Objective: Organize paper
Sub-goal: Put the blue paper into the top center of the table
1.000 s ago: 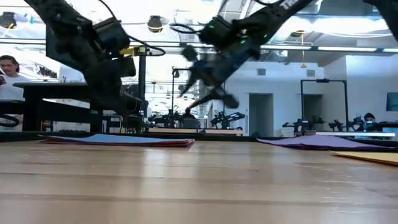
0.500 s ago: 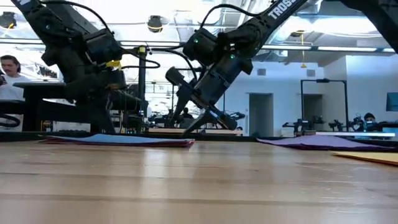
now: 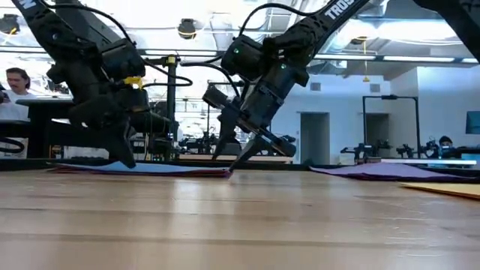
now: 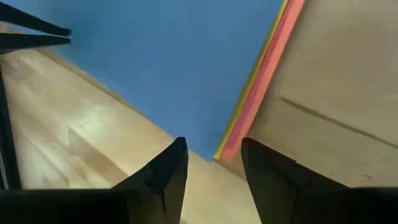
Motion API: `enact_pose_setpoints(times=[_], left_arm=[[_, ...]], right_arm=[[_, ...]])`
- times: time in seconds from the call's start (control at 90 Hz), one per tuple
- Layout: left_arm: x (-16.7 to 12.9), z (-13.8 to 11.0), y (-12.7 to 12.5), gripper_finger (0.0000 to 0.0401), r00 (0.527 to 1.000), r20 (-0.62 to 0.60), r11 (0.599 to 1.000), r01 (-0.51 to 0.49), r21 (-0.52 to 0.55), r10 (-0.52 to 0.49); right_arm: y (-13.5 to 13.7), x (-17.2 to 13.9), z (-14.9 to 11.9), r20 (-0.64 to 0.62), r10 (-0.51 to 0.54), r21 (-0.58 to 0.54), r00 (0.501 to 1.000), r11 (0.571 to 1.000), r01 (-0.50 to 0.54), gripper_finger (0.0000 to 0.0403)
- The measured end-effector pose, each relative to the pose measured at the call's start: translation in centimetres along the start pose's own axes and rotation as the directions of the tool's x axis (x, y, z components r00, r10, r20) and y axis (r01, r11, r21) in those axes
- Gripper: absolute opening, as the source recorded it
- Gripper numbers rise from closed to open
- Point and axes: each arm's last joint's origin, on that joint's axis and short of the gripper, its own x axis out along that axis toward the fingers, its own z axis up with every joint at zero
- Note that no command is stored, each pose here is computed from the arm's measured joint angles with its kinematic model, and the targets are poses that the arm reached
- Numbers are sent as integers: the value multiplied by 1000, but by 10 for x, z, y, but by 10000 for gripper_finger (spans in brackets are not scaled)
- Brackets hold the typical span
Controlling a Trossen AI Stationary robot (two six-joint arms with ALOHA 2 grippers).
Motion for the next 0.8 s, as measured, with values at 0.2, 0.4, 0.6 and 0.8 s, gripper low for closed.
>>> enact_pose_setpoints(times=[0.2,0.4,0.6,0.8], left_arm=[[11,-1,-9,1,997,-31,996,75,38,-74],[16,-1,-20,1,989,-43,987,143,78,-139],[16,-1,-22,1,988,-46,985,148,87,-144],[16,-1,-22,1,989,-45,986,147,83,-144]], right_arm=[[1,0,-2,-2,3,0,1000,1000,-3,142],[3,1,-5,-4,5,-3,1000,1000,-5,142],[4,2,-10,-11,5,-2,1000,1000,-5,142],[4,3,-15,-24,-11,0,1000,1000,11,142]])
